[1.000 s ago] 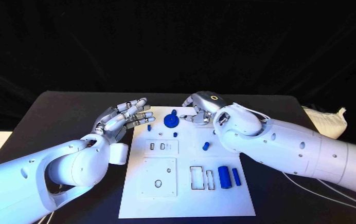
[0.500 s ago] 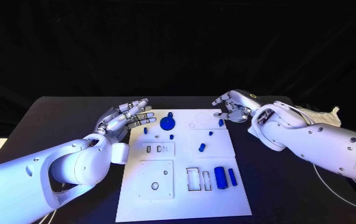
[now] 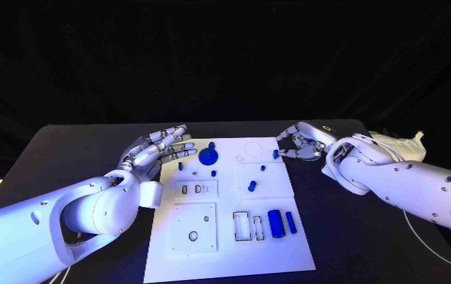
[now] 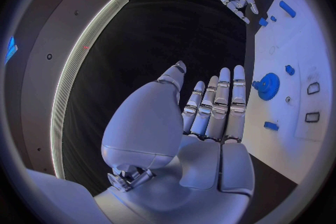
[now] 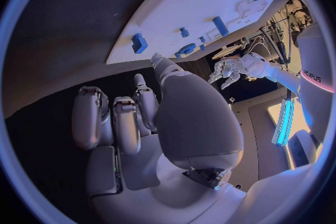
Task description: Assemble the parts on the task board
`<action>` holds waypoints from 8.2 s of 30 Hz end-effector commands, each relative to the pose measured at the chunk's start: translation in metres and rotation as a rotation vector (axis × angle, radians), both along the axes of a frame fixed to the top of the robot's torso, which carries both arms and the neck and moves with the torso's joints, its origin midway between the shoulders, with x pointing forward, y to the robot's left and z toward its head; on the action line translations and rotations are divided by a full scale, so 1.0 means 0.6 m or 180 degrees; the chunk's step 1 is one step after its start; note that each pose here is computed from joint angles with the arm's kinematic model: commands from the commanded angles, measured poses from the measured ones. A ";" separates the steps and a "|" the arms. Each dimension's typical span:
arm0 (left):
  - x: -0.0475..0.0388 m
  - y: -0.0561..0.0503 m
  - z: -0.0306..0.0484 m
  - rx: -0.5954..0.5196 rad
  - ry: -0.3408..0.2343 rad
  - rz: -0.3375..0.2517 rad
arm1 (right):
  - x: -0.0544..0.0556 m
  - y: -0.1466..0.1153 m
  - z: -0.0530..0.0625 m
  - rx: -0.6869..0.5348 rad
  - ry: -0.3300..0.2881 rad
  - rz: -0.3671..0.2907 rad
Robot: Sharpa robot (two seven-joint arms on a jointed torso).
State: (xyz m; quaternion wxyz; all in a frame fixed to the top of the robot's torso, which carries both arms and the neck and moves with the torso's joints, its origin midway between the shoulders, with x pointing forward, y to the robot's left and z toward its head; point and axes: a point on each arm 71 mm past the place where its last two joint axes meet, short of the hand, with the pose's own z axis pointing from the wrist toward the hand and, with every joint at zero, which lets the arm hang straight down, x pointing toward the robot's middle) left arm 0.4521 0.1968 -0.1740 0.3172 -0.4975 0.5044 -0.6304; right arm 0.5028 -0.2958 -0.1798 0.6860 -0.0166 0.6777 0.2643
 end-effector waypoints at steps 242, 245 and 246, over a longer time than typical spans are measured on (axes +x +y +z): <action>0.102 -0.080 -0.015 0.4887 0.0422 -0.1719 | -0.080 0.140 0.029 0.1348 0.0568 0.0178; 0.102 -0.083 -0.015 0.4894 0.0418 -0.1742 | -0.079 0.142 0.028 0.1347 0.0579 0.0189; 0.102 -0.084 -0.016 0.4898 0.0418 -0.1753 | -0.079 0.143 0.028 0.1346 0.0585 0.0195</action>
